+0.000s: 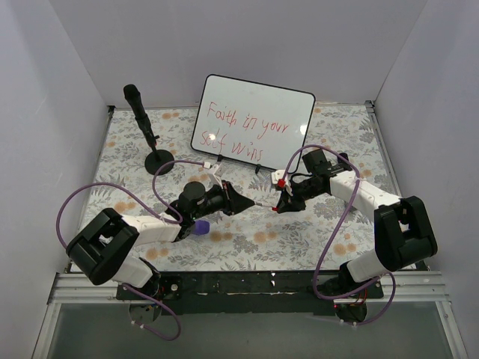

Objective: Write a sentence on the whiteboard
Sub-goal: Insert the whiteboard marker without the cap into the pen cap.

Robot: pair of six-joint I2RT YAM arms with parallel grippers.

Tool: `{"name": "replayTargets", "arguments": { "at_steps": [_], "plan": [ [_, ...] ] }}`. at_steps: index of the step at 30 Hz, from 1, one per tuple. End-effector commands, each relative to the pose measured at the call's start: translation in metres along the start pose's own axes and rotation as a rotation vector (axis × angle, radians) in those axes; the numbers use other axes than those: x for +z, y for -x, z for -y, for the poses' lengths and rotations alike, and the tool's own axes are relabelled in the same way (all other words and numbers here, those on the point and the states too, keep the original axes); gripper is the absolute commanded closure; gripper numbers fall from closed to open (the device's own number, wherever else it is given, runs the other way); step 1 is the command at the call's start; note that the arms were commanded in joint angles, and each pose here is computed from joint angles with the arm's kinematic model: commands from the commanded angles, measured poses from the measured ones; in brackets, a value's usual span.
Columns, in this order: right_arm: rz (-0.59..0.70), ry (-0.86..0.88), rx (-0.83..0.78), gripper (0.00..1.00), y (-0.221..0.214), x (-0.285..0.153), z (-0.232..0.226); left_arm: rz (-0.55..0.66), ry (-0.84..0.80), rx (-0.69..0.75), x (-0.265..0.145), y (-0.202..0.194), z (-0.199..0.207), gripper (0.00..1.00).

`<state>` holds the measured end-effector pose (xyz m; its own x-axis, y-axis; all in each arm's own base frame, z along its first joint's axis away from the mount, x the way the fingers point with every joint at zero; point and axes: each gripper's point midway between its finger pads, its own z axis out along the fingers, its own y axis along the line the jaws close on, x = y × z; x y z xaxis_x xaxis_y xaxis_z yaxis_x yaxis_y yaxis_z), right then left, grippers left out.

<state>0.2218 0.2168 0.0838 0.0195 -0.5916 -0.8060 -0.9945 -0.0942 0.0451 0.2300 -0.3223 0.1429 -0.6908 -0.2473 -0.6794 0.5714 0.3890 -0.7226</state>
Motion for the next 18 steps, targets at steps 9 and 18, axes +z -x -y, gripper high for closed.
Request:
{"name": "replayTargets", "arguments": {
  "at_steps": [9, 18],
  "plan": [
    [0.038, -0.010, -0.027, 0.94, 0.0183, -0.0032, 0.0087, 0.003, -0.010, 0.034, 0.0057, 0.0068, 0.0041, 1.00],
    [0.045, -0.004, -0.022, 0.94, 0.0196, -0.0024, 0.0086, -0.005, -0.010, 0.032, 0.0072, 0.0042, 0.0021, 1.00]
  ]
}}
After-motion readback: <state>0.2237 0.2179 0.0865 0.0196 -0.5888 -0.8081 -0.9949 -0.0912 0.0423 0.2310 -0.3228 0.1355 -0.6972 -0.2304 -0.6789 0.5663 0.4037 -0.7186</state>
